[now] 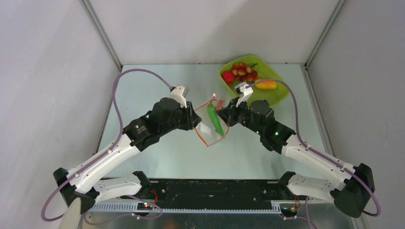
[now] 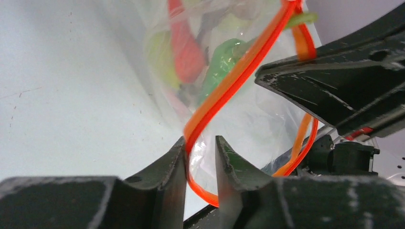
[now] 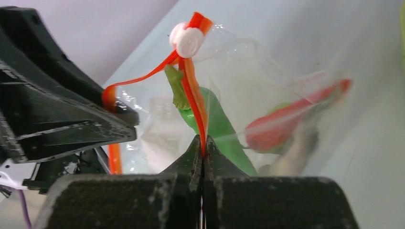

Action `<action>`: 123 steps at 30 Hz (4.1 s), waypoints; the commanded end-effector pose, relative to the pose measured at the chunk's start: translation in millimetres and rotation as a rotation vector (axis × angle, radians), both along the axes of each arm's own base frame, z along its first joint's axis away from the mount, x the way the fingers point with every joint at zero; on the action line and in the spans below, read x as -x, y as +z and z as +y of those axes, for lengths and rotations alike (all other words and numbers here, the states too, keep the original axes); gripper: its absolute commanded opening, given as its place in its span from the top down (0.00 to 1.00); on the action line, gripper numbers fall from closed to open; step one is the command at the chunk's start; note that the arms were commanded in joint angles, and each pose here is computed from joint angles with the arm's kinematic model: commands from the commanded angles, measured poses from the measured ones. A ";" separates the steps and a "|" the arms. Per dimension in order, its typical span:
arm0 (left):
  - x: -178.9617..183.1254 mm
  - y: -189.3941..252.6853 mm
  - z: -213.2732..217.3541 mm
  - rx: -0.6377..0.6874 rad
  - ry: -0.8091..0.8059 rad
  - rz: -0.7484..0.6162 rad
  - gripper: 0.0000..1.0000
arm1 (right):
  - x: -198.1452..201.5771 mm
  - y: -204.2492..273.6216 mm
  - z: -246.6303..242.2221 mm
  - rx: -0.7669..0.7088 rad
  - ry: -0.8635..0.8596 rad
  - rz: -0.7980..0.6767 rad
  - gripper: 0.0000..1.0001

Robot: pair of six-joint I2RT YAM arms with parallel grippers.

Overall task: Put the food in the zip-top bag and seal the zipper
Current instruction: Adjust the zipper food storage bag at the center of the board, then pick up the fake fruit from the bin.

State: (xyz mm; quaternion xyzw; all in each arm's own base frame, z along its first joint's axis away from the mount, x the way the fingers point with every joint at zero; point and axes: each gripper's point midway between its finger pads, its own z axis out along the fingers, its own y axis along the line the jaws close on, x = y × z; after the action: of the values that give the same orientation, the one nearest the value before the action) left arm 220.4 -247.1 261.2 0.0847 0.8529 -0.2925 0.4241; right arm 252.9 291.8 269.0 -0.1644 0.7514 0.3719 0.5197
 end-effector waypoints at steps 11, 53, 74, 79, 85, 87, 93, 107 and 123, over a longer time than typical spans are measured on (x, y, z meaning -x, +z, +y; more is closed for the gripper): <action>-16.4 39.0 -9.0 -0.003 -0.018 -0.102 0.30 | 12.0 29.6 4.7 -0.039 0.050 -0.078 1.00; -57.0 21.2 41.0 -0.279 0.292 -0.103 1.00 | -121.9 2.0 -116.6 0.113 -0.290 -0.034 0.01; -90.7 -15.2 34.3 -0.338 0.243 0.019 1.00 | -277.4 -138.3 -250.5 1.056 0.169 -0.064 0.01; -89.1 -9.6 19.5 -0.290 0.182 0.022 1.00 | -290.3 -163.2 -272.5 1.187 0.186 -0.024 0.01; -87.8 -2.3 14.4 -0.261 0.165 0.021 1.00 | -315.7 -180.4 -287.9 1.245 0.141 -0.055 0.01; -86.7 -0.4 12.0 -0.247 0.155 0.023 1.00 | -324.1 -182.9 -289.8 1.257 0.121 -0.077 0.01; -84.3 6.6 10.3 -0.223 0.148 0.016 1.00 | -337.8 -197.6 -287.2 1.256 0.109 -0.113 0.03; -87.0 7.4 16.8 -0.238 0.182 0.004 1.00 | -334.6 -225.2 -277.7 1.226 0.189 -0.101 0.13; -78.0 19.1 43.9 -0.293 0.238 -0.024 1.00 | -347.2 -192.6 -262.3 1.140 0.074 -0.210 0.66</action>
State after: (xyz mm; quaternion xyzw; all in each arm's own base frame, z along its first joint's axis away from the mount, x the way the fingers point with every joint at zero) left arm 294.7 -212.3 246.1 0.0574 0.9075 -0.1059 0.4024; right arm 590.2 15.2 48.4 -0.4950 0.7884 -0.0934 0.3530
